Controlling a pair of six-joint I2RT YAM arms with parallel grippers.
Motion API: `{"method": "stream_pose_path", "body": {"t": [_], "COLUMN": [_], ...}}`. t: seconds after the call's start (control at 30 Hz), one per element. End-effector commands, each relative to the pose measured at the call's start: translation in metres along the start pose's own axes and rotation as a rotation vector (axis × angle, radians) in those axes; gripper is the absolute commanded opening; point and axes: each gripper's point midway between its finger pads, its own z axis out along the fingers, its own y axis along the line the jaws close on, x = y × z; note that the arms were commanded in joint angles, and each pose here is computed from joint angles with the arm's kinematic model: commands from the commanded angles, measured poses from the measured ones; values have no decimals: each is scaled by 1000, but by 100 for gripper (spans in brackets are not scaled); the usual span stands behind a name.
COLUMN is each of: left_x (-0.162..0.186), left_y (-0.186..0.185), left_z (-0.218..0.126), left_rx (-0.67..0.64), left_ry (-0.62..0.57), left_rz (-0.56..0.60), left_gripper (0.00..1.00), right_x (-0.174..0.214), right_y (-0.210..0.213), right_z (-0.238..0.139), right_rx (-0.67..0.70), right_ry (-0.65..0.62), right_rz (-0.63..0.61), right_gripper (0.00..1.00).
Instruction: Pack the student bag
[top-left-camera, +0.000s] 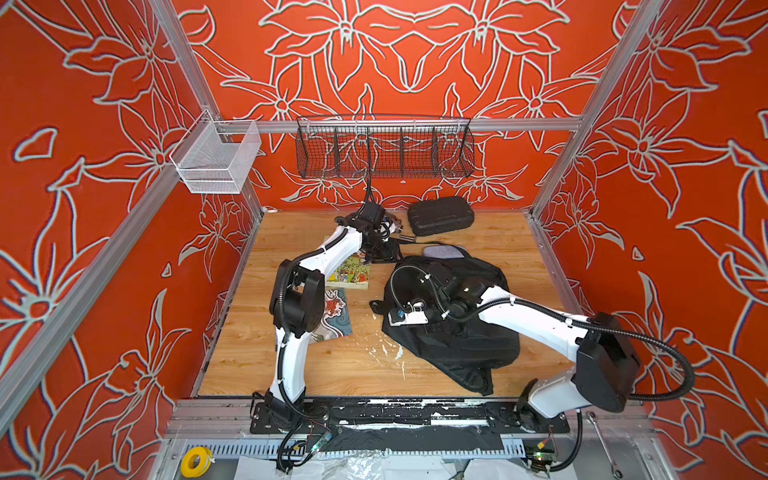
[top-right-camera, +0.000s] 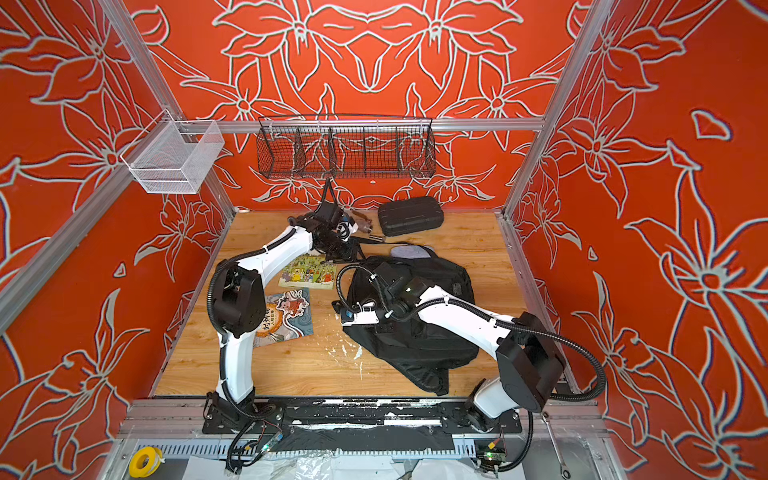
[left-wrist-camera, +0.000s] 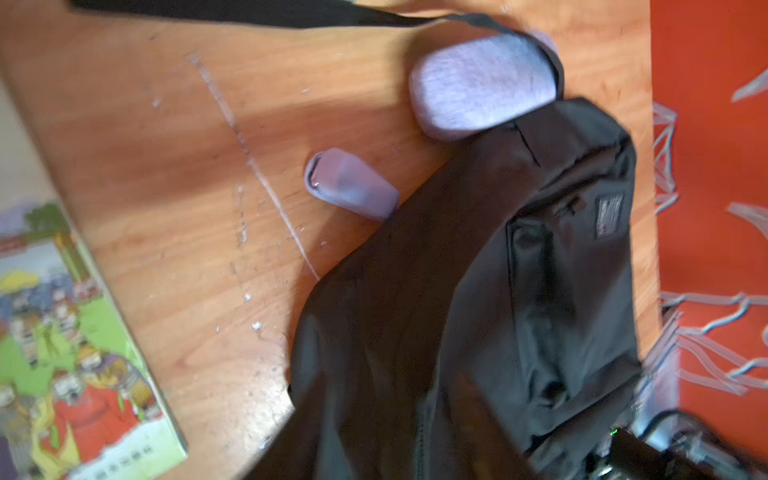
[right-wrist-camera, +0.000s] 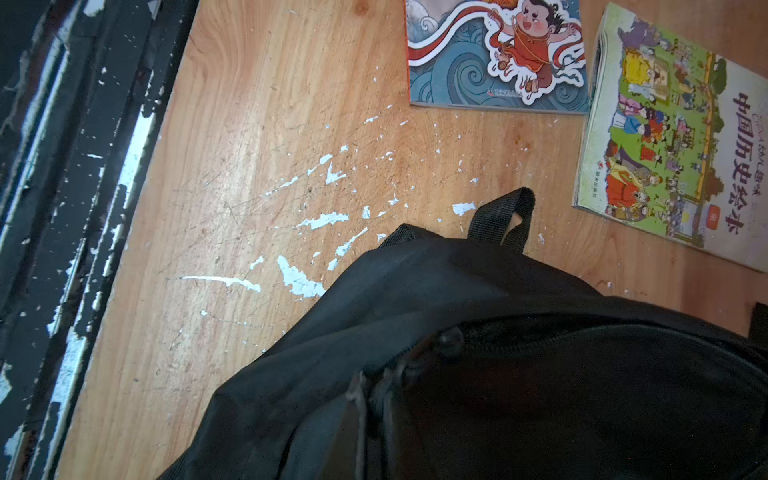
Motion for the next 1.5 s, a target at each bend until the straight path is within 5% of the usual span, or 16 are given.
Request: {"method": "stream_pose_path", "body": {"t": [0.0, 0.23, 0.7, 0.8, 0.9, 1.13, 1.47], "left_x": [5, 62, 115, 117, 119, 110, 99], "left_y": [-9, -7, -19, -24, -21, -21, 4], "left_z": [-38, -61, -19, -7, -2, -15, -47], "left_rx": [-4, 26, 98, 122, 106, 75, 59], "left_ry": [-63, -77, -25, 0, 18, 33, 45], "left_rz": [-23, -209, -375, -375, -363, -271, -202], "left_gripper": [66, 83, 67, 54, 29, 0, 0], "right_x": [-8, -14, -11, -10, -9, 2, 36], "right_y": [-4, -20, -26, -26, -27, -29, 3], "right_z": [7, 11, 8, 7, 5, -3, -12], "right_rx": [-12, 29, 67, 71, 79, 99, 25], "right_ry": [-20, -56, -34, -29, -16, 44, 113], "right_rz": [15, 17, -51, -53, -54, -81, -141], "right_gripper": [0, 0, 0, 0, 0, 0, 0]}}
